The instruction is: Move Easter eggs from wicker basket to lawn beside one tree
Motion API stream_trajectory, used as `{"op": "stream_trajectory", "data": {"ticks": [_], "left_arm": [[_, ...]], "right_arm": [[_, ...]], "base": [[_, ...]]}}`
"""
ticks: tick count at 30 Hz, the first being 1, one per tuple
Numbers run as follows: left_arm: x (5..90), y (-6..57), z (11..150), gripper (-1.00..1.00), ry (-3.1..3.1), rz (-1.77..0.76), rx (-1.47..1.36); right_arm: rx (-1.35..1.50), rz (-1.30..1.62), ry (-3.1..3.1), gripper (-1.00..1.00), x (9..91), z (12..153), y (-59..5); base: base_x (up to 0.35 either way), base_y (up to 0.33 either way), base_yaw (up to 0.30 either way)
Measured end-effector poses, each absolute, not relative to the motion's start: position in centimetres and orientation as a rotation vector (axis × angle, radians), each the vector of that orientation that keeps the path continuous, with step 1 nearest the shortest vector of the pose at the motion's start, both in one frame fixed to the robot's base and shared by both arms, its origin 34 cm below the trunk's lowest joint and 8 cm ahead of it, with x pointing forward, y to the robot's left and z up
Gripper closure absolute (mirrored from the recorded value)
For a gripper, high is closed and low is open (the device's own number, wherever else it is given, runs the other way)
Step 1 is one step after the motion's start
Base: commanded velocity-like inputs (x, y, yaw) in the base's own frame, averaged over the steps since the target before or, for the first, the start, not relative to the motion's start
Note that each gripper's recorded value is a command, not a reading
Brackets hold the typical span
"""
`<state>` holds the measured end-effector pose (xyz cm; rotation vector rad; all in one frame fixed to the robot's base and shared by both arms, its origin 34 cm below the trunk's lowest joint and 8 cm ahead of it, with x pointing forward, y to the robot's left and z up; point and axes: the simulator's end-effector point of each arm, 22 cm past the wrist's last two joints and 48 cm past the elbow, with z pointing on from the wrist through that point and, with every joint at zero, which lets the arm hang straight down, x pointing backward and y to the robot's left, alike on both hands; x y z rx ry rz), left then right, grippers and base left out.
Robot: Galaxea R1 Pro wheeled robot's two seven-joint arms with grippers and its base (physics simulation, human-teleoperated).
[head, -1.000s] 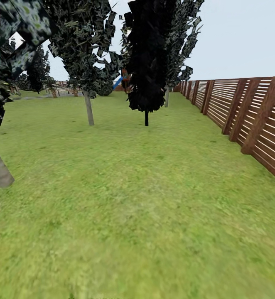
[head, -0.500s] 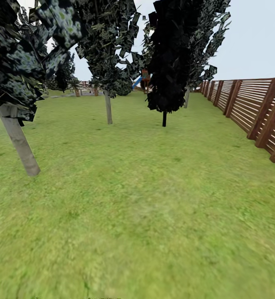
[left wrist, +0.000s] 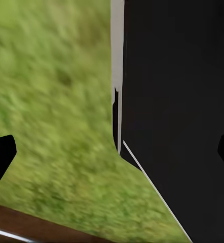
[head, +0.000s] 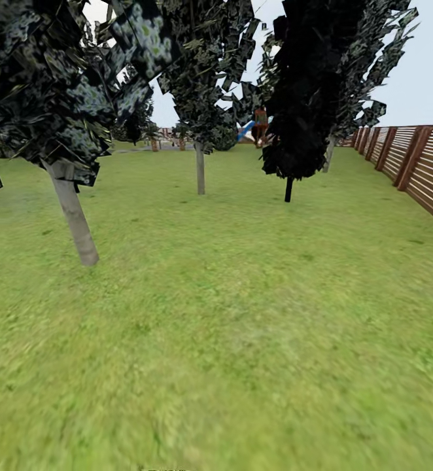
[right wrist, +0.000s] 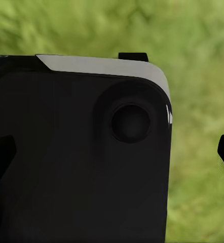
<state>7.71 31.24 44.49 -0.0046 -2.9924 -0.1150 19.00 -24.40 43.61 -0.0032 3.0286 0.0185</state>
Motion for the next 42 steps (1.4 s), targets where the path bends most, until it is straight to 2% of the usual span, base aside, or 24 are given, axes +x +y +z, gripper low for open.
{"op": "stream_trajectory", "data": {"ticks": [20, 42], "left_arm": [[7.73, 31.24, 44.49, -1.00, -2.993, -0.115, -0.005], [7.70, 31.24, 44.49, -1.00, -2.992, -0.115, -0.005]], "right_arm": [[-0.003, 0.017, 3.029, -1.00, 18.99, 43.61, -24.49], [-0.005, 0.012, 3.031, -1.00, 18.95, 43.60, -25.04]], "base": [[0.000, 0.000, 0.279], [0.000, 0.000, 0.009]]}}
